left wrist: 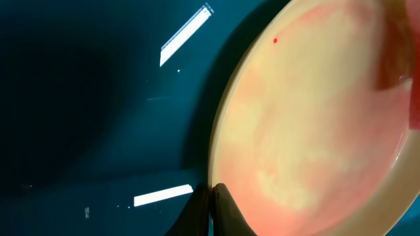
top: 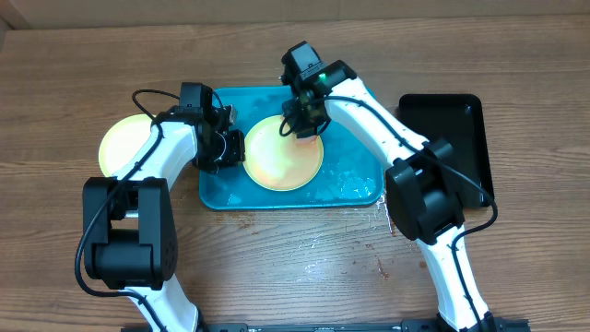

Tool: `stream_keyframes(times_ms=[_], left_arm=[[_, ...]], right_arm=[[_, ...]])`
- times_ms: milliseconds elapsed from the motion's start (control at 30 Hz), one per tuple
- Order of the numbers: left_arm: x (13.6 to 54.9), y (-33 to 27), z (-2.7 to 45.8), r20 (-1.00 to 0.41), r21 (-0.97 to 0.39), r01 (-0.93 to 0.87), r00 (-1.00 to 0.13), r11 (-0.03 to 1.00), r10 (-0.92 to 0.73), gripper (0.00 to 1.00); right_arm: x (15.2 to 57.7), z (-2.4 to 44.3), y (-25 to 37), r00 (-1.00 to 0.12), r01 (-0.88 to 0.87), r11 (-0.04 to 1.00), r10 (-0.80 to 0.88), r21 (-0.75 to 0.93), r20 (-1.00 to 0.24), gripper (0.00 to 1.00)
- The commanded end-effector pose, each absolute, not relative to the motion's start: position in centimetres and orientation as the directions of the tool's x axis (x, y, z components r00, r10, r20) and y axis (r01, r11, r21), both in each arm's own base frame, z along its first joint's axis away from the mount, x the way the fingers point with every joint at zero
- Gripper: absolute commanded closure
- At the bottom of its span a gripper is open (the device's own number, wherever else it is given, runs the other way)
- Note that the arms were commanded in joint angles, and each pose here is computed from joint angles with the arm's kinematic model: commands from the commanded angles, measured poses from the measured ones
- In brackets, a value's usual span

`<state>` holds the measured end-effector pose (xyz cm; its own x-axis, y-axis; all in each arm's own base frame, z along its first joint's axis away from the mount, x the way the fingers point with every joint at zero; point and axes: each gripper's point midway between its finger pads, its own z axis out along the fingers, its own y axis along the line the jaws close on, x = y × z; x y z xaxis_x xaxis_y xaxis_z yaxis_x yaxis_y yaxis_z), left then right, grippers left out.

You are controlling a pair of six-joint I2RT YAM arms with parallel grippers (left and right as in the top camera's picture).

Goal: Clean dirty plates on tray and stack at the side
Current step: 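Keep scrubbing the yellow plate with the sponge in circles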

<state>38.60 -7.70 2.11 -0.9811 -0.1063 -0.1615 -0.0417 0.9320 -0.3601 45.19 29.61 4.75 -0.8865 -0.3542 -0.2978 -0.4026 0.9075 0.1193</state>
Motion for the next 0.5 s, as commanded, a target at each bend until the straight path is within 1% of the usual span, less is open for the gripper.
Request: stream_keyframes(times_ms=[0, 267, 467], left_arm=[[39.5, -7.2, 3.8, -0.209, -0.362, -0.036, -0.971, 0.932, -0.118, 0.96], [39.5, -7.2, 3.8, -0.209, -0.361, -0.035, -0.971, 0.932, -0.118, 0.96], [39.5, -7.2, 3.8, -0.209, -0.361, -0.036, -0.971, 0.932, -0.118, 0.96]], right_arm=[[45.9, 5.9, 29.9, -0.861, -0.424, 0.903, -0.378, 0.070, -0.340, 0.96], [44.0, 4.9, 28.7, -0.885, -0.420, 0.906, -0.395, 0.057, -0.248, 0.96], [43.3, 4.1, 28.1, -0.893, -0.417, 0.908, -0.398, 0.052, -0.211, 0.96]])
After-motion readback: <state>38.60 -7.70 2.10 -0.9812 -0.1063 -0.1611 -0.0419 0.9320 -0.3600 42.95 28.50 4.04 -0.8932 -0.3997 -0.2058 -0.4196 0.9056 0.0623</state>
